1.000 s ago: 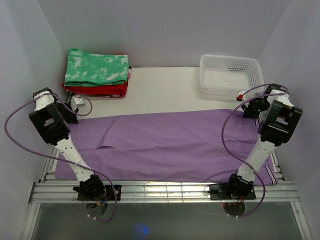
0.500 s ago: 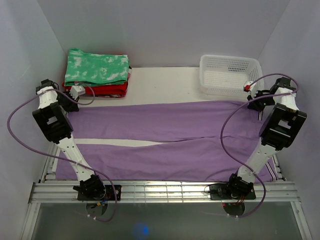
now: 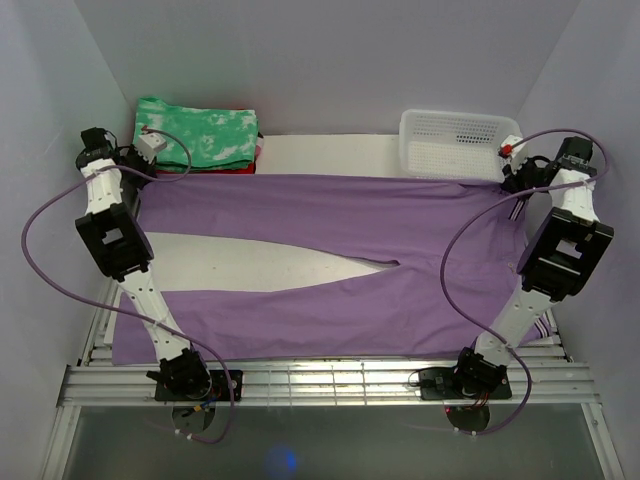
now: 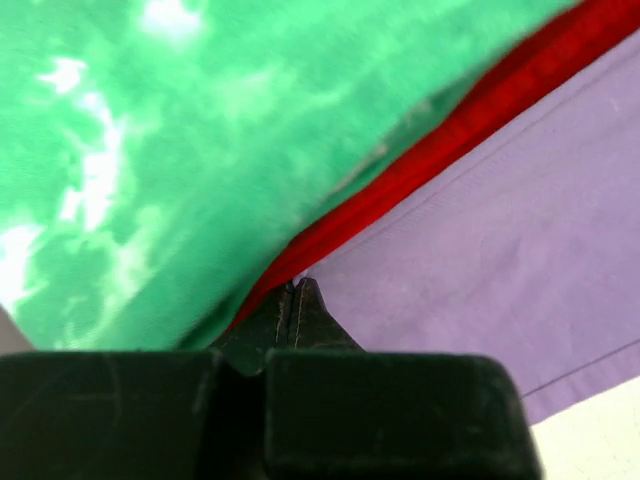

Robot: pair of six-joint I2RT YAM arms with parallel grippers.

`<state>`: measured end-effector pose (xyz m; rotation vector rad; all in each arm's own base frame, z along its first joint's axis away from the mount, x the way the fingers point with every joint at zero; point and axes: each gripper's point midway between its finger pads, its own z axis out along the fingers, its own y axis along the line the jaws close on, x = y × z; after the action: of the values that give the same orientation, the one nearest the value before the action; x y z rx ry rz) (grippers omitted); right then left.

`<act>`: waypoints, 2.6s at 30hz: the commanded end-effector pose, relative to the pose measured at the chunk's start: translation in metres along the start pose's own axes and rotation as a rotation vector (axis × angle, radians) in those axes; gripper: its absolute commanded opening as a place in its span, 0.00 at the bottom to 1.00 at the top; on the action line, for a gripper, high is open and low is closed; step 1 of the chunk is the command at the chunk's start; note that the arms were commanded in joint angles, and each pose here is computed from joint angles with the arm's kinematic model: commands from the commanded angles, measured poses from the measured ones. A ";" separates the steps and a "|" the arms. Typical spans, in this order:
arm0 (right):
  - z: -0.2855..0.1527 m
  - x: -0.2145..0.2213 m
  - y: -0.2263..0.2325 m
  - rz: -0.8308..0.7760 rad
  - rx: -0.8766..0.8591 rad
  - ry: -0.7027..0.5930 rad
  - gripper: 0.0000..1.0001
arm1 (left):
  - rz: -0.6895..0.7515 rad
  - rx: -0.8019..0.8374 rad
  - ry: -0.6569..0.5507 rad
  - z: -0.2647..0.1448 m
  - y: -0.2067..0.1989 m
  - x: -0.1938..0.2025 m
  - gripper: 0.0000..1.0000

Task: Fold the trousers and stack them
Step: Fold the trousers

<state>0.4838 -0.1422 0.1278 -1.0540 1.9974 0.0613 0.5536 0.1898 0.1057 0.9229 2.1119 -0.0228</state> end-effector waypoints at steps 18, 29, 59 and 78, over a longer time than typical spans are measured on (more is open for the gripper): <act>-0.118 -0.023 -0.015 -0.385 0.208 -0.019 0.08 | 0.117 -0.079 -0.018 -0.150 -0.071 0.021 0.00; -0.164 0.050 0.066 -0.401 0.063 0.072 0.08 | 0.073 0.031 0.076 -0.224 -0.195 0.088 0.00; -0.146 0.190 0.197 -0.361 -0.207 0.344 0.08 | 0.030 0.242 0.505 -0.233 -0.318 0.261 0.00; -0.109 0.160 0.176 -0.133 -0.262 0.382 0.08 | -0.302 0.340 0.575 -0.146 -0.206 0.225 0.00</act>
<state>0.2201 -0.1532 0.0208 -1.4716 2.2655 0.1873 0.1892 0.1898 0.0152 0.9164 2.8557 -0.5744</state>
